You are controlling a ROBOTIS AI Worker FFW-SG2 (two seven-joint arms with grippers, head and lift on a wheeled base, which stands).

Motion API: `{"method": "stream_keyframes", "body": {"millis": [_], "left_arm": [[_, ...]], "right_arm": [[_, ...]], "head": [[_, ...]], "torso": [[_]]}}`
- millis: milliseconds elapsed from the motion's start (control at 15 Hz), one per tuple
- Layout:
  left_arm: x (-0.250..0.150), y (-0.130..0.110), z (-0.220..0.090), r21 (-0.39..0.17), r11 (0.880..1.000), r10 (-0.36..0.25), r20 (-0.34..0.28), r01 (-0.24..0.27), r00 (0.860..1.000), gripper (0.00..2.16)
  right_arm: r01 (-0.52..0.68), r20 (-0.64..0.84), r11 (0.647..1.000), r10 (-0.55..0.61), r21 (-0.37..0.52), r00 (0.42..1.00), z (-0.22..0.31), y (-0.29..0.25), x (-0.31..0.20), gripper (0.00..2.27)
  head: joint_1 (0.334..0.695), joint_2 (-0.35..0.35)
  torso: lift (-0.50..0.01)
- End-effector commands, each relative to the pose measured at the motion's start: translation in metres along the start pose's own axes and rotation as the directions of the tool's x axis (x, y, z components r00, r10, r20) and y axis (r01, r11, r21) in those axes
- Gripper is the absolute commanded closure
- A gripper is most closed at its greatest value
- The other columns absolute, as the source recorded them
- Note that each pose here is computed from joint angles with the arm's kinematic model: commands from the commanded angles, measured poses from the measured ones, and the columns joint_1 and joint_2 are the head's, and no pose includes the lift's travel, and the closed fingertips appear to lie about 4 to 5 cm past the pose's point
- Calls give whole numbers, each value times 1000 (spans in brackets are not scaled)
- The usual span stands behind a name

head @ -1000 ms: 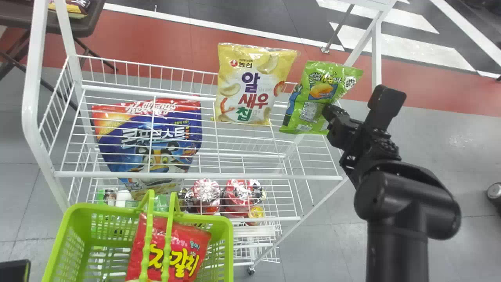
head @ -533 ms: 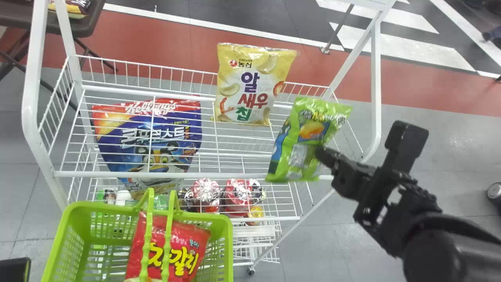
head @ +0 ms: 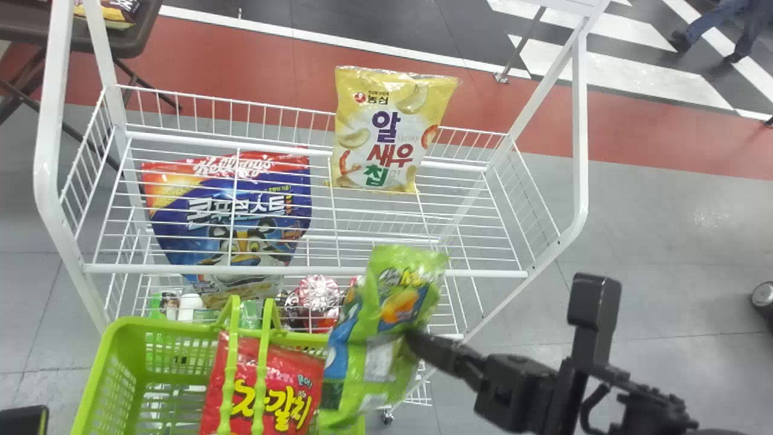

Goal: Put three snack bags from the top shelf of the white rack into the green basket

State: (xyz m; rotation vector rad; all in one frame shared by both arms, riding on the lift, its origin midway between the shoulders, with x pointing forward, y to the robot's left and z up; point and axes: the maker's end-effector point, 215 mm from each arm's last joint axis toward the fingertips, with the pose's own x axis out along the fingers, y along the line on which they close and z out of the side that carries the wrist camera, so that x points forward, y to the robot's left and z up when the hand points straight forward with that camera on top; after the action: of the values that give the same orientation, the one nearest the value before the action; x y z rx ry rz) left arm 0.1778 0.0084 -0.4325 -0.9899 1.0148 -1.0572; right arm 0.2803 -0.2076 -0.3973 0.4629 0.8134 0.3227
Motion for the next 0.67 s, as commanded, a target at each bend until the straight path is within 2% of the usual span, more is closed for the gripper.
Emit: {"method": "stream_keyframes", "body": {"millis": [0,333,400,600], "left_arm": [[1,0,-1,-2,1000,1,1,-1,1000,2145],[1,-1,-2,0,1000,1,0,-1,1000,2145],[0,-2,-2,1,1000,-1,0,1,1000,2145],[0,-4,-3,2,1000,-4,-1,4,1000,2145]], "right_arm": [[-54,-63,997,58,58,996,-33,12,10,2138],[-136,-182,979,162,150,970,-97,38,44,2138],[-144,-195,981,167,130,966,-107,45,51,2142],[-80,-194,996,88,49,977,-116,34,60,2142]], "head": [[695,-350],[695,-350],[695,-350],[695,-350]], "torso": [[0],[0],[0],[0]]}}
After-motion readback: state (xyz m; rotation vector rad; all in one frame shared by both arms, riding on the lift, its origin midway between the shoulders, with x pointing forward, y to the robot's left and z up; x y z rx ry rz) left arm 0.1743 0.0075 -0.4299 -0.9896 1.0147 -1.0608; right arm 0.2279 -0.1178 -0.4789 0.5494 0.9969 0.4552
